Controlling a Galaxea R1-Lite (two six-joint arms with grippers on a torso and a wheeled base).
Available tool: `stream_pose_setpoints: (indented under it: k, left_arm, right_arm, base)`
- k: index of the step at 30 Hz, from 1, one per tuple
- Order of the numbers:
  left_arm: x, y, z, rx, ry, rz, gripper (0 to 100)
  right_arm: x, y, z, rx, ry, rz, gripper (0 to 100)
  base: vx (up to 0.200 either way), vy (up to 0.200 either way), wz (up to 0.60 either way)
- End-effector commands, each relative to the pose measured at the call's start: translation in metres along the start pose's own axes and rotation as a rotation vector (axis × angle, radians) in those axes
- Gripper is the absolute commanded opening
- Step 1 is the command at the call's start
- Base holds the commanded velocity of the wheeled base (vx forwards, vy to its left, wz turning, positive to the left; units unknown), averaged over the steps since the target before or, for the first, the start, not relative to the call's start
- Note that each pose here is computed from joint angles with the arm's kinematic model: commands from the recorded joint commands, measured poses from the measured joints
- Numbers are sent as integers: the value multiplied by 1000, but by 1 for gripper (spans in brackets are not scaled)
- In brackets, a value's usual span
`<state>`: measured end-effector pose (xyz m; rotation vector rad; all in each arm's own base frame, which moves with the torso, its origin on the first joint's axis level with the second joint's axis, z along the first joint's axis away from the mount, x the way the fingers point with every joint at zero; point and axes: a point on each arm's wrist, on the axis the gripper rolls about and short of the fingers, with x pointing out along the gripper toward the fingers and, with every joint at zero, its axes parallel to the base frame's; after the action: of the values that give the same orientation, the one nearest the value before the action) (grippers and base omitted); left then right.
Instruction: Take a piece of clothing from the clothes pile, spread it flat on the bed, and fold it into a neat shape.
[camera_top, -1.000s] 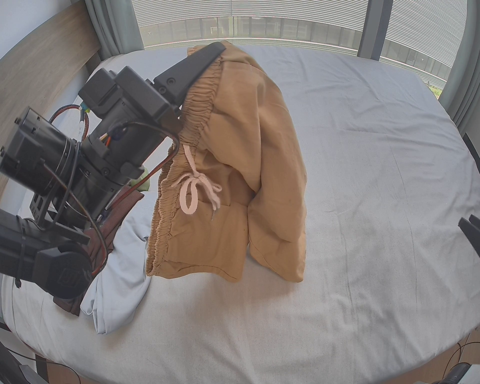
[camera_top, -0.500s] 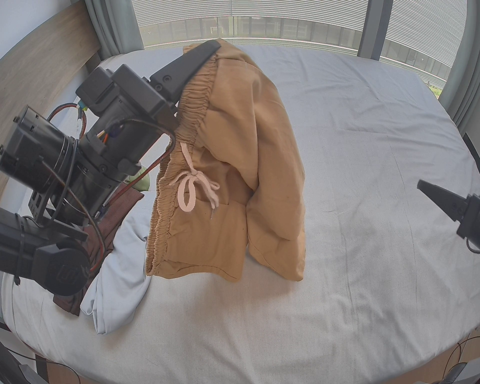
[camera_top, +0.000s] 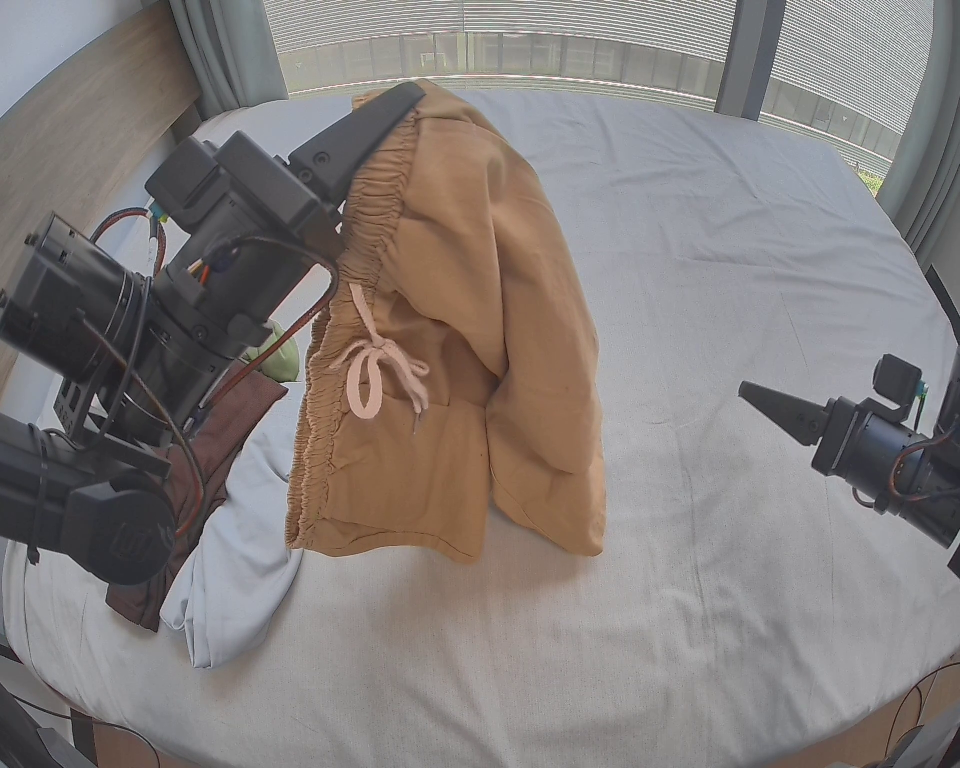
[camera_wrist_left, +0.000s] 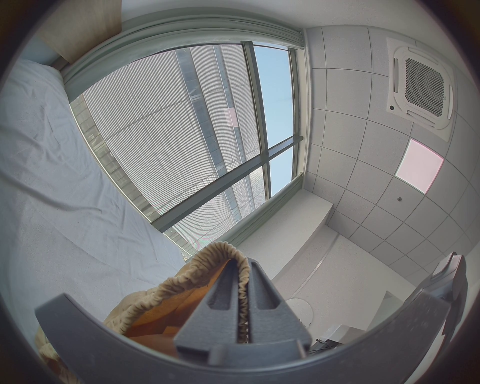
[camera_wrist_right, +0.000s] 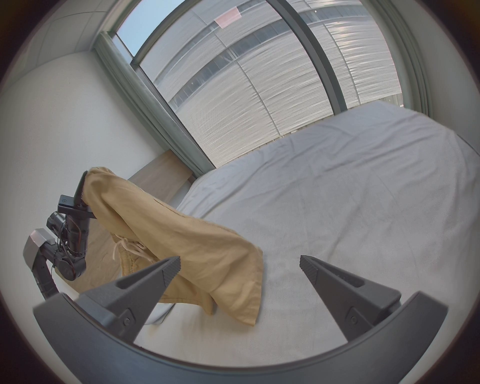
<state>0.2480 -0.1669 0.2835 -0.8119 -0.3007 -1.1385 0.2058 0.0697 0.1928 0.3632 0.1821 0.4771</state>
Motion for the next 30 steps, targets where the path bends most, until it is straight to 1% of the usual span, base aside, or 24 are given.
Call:
stream_pose_setpoints:
  k: [1,4,9,13,19,22,25,30]
  left_arm:
    - [-1,1,1,3,-2,4,0]
    - [-1,2,1,3,-1,5,0]
    - [-1,2,0,3,1,7,0]
    - [-1,3,-1,2,3,9,0]
    - [-1,4,-1,1,5,11,0]
    - [-2,9,-2,5,7,26,0]
    - [-3,11,-1,9,5,33,0]
    - [-3,11,-1,9,5,33,0]
  right_arm:
    - [18,-9,-20,33,81,-18,100]
    - [26,-10,-24,50,92,-5,100]
    - [37,-12,-29,49,103,23,100]
    - [49,-16,-39,52,153,46,100]
    - [63,-18,-50,59,202,54,100]
    - [75,-19,-59,63,241,74,100]
    - [86,-21,-68,69,271,74,100]
    - [102,-23,-85,68,296,85,100]
  base:
    - [0,0,0]
    - [0,0,0]
    - [0,0,0]
    - [0,0,0]
    - [0,0,0]
    - [0,0,0]
    - [0,0,0]
    - [0,0,0]
